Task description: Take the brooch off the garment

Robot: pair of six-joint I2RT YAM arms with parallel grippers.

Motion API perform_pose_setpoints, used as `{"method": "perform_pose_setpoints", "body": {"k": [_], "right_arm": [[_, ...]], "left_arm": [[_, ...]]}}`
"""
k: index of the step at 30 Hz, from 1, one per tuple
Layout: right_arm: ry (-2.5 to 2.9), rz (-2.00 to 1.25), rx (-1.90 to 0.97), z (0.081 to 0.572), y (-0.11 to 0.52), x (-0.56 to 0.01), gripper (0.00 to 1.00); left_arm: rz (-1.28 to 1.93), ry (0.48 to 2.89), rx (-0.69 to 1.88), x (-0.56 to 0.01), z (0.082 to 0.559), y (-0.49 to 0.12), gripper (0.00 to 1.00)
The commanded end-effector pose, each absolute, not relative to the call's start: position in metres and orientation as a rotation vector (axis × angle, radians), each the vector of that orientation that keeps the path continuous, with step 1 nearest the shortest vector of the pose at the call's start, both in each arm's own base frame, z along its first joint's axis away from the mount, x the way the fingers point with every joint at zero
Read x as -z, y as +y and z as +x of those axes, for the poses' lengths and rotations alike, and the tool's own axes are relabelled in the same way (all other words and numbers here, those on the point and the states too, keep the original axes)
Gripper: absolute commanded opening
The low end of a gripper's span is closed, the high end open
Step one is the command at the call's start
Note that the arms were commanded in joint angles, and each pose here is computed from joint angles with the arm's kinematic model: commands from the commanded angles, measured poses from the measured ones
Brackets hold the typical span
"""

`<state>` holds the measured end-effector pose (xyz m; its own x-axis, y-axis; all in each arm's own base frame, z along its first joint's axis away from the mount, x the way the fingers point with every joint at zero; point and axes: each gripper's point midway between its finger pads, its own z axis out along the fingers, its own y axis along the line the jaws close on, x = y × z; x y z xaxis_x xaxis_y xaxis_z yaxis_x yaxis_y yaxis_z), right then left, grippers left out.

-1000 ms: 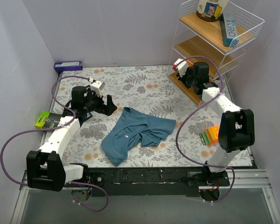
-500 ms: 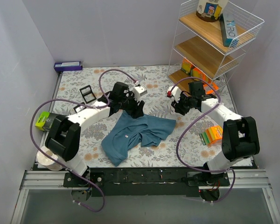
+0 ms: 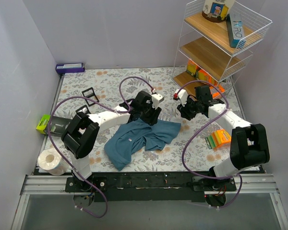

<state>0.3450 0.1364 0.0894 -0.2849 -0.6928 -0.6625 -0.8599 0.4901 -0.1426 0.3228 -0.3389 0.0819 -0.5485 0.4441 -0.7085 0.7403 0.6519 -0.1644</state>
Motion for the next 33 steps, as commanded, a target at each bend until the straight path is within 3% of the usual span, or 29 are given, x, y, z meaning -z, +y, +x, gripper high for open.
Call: {"method": "perform_pose_setpoints", "body": {"k": [1,8,13,18,20,23,28,32,33], "right_arm": [[2.043,-1.226,-0.309,0.349,0.137,-0.097,0.46],[2.06,-1.239,-0.324,0.346,0.137,-0.088,0.45],[2.058,-1.259,-0.334,0.347,0.138,-0.084,0.44],[2.057,-1.272,-0.329,0.353,0.139,-0.083,0.44],[2.057,-1.272,-0.338,0.352,0.14,-0.082,0.44],[2.053,-1.276,-0.348,0.352,0.141,-0.082,0.44],[2.062,-1.286,-0.357,0.348,0.141,-0.075,0.45],[2.063,-1.284,-0.356,0.348,0.141,-0.074,0.44],[2.062,-1.286,-0.357,0.347,0.141,-0.074,0.44]], "left_arm": [[0.808,2.233,0.467,-0.085,0.344,-0.326,0.46],[0.839,2.248,0.516,-0.071,0.34,-0.334,0.46],[0.859,2.251,0.51,-0.061,0.343,-0.336,0.33],[0.858,2.251,0.499,-0.06,0.345,-0.337,0.3],[0.852,2.257,0.499,-0.058,0.345,-0.336,0.32],[0.832,2.257,0.482,-0.057,0.349,-0.335,0.45],[0.849,2.259,0.475,-0.052,0.35,-0.336,0.45],[0.861,2.262,0.488,-0.05,0.349,-0.337,0.34],[0.862,2.262,0.49,-0.05,0.348,-0.338,0.27]]}}
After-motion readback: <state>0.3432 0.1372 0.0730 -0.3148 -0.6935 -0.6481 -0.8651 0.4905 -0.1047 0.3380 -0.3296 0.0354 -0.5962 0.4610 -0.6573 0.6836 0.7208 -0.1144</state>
